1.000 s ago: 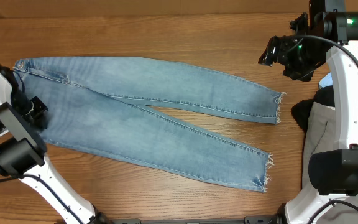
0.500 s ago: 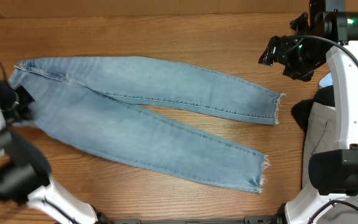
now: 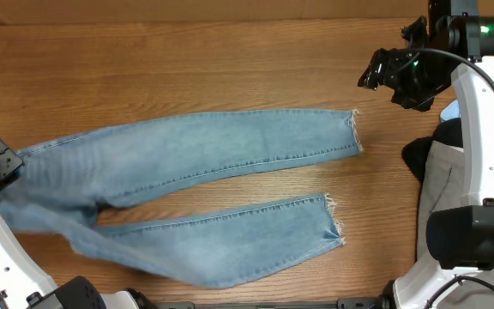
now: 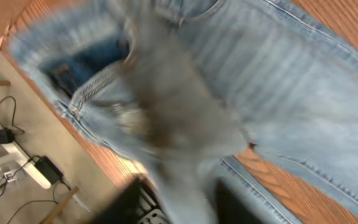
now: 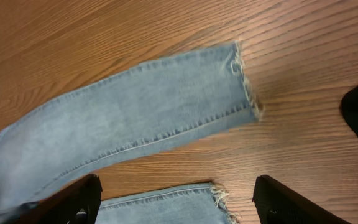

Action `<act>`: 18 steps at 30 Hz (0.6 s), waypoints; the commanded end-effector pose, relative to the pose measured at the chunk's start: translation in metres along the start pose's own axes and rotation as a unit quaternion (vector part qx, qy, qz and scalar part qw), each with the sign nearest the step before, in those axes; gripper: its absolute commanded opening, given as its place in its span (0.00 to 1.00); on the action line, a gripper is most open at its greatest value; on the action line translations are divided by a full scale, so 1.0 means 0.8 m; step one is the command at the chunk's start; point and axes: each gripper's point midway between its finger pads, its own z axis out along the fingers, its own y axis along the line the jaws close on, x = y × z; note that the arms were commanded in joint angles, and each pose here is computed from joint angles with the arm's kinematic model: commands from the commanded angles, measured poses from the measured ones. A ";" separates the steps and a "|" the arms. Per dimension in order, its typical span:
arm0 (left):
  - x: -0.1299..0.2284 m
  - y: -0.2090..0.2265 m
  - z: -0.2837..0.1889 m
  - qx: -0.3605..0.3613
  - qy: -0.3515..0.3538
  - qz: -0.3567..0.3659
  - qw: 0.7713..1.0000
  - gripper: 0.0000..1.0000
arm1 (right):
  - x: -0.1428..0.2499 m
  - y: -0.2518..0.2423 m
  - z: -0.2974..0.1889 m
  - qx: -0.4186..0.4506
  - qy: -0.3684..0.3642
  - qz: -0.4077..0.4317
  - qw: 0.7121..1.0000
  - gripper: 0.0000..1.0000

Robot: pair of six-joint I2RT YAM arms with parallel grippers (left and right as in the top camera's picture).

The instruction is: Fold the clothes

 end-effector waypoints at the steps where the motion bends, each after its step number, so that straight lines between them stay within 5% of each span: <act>1: -0.001 0.003 -0.005 -0.001 -0.007 -0.010 1.000 0.89 | 0.001 0.004 -0.018 -0.006 -0.020 -0.007 1.000 0.82; 8: -0.024 -0.002 -0.005 0.008 -0.042 -0.018 0.999 0.90 | -0.001 0.005 -0.018 -0.007 -0.022 -0.008 1.000 0.82; 13: -0.041 -0.024 0.017 0.035 -0.038 -0.010 0.999 0.54 | -0.002 0.005 -0.019 -0.007 -0.025 -0.009 1.000 0.83; 18: -0.038 -0.086 0.071 0.105 0.031 0.076 0.991 0.18 | -0.010 0.007 -0.019 -0.011 -0.037 -0.012 0.999 0.86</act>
